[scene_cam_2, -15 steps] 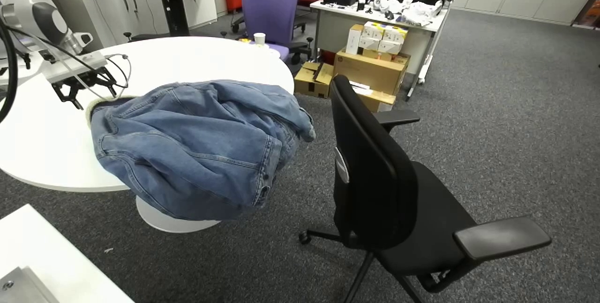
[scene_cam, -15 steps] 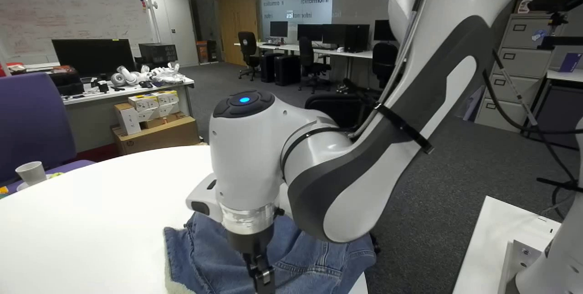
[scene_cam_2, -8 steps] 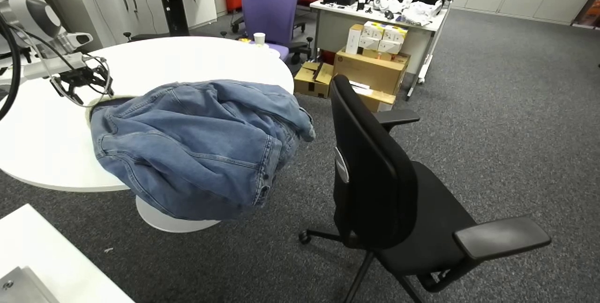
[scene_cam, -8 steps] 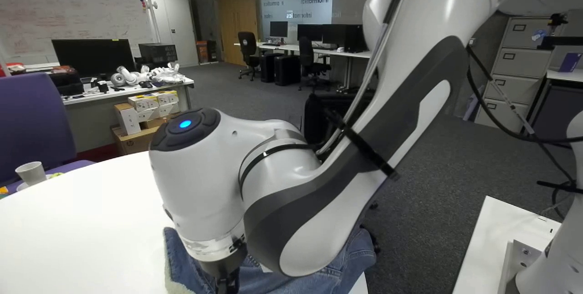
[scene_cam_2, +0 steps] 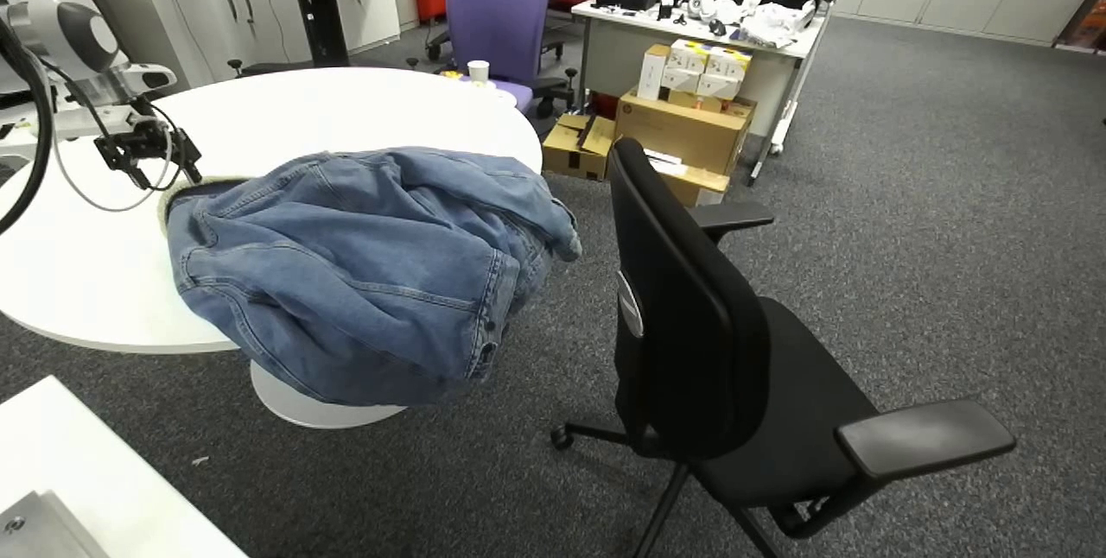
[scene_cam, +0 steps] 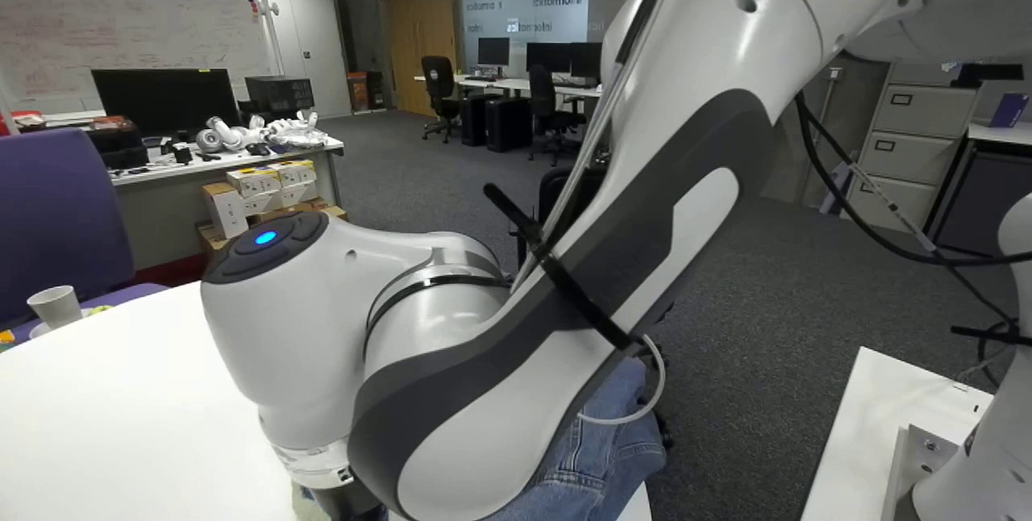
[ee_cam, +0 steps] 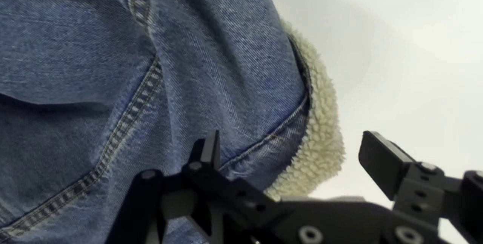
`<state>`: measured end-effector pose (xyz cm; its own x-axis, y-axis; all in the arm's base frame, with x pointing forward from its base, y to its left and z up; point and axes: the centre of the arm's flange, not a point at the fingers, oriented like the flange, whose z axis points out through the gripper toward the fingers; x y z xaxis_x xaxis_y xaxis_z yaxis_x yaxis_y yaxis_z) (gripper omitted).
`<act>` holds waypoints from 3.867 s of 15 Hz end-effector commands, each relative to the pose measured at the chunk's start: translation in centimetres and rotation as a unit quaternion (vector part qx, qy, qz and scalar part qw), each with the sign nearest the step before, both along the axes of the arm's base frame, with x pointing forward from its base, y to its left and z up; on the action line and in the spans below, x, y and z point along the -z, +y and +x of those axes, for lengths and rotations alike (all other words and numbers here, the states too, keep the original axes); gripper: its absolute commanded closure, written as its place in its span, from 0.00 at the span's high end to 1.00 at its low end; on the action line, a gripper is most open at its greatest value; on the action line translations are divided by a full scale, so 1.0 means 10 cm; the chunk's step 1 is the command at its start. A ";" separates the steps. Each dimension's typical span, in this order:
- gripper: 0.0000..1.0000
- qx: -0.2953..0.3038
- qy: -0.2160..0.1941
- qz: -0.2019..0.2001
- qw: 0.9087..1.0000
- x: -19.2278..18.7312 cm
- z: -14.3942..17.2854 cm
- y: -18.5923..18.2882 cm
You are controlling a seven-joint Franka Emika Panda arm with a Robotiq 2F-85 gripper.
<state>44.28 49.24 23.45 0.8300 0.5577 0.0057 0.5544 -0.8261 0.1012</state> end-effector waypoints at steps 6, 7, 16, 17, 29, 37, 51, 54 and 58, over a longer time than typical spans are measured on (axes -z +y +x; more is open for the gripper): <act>1.00 0.047 -0.044 -0.048 0.997 0.13 0.23 0.34; 1.00 0.047 -0.042 -0.055 0.996 0.19 0.24 0.36; 1.00 0.045 -0.042 -0.085 0.994 0.40 0.24 0.40; 1.00 0.040 -0.045 -0.086 0.994 0.39 0.22 0.44; 1.00 0.033 -0.043 -0.111 0.992 0.47 0.16 0.44; 0.72 0.019 -0.029 -0.136 0.990 0.72 0.35 0.02; 0.02 -0.175 -0.039 -0.153 0.972 0.23 0.25 -0.35; 0.03 -0.172 -0.046 -0.094 0.979 -0.13 0.25 -0.61; 0.03 -0.125 -0.087 -0.018 0.988 -0.54 0.37 -1.03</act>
<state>49.12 44.56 24.22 0.6315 0.7753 0.0140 0.7372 -0.6058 0.2993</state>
